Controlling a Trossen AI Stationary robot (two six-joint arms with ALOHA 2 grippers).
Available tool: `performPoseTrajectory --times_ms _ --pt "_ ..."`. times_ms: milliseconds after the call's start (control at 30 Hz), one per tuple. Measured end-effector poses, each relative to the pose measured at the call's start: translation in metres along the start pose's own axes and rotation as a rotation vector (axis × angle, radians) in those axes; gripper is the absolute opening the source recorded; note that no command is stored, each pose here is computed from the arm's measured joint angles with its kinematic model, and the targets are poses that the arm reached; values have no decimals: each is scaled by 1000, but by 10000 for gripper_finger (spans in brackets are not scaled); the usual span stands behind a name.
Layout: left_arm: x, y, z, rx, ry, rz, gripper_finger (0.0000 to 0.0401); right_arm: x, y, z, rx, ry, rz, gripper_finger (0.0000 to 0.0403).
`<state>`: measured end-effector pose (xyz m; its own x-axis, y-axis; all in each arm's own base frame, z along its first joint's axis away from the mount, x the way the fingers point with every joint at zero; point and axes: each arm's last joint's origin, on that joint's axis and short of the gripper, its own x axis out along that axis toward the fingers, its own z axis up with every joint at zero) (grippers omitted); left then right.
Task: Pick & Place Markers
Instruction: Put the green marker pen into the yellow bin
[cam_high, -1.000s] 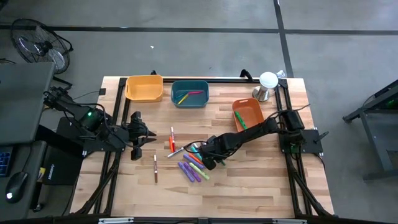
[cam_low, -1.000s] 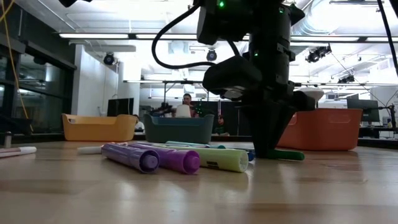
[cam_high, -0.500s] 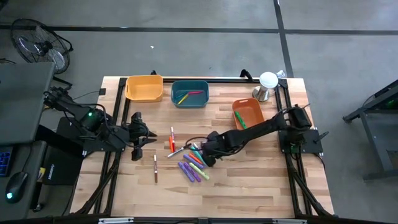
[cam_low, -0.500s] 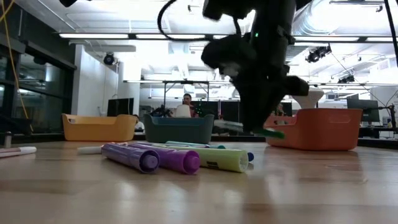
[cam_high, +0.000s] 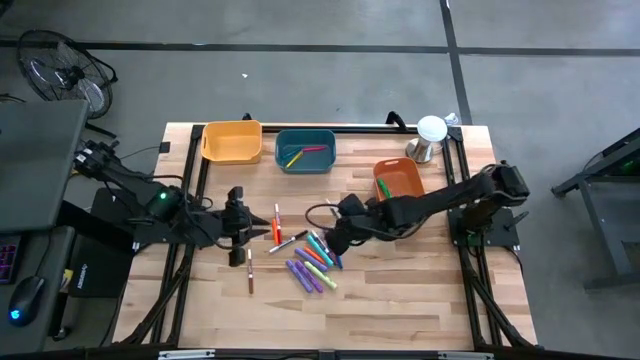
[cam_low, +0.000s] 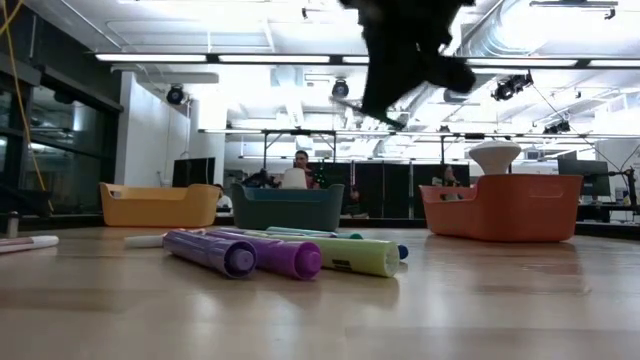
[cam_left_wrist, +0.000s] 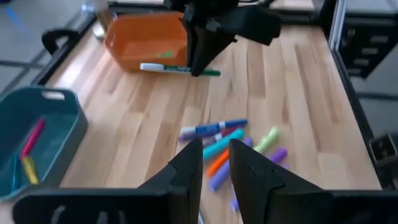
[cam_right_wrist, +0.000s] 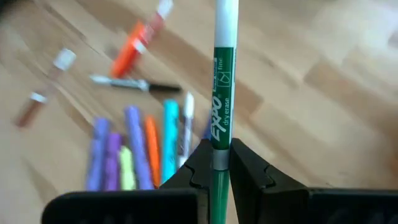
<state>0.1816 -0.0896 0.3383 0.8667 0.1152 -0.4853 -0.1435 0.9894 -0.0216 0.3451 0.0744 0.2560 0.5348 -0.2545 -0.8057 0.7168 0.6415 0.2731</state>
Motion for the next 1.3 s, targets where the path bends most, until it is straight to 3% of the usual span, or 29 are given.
performPoseTrajectory --times_ms 367,667,933,1300 --pt "16 4 38 -86 -270 -95 82 -70 0 17 -82 -269 139 22" --pt "28 25 62 -195 -421 -177 183 -113 4 28 -196 -470 264 22" --pt "55 33 77 -280 -551 -199 213 -126 11 37 -320 -598 324 22" --pt "88 34 84 -327 -644 -226 214 -124 10 43 -374 -585 362 22"
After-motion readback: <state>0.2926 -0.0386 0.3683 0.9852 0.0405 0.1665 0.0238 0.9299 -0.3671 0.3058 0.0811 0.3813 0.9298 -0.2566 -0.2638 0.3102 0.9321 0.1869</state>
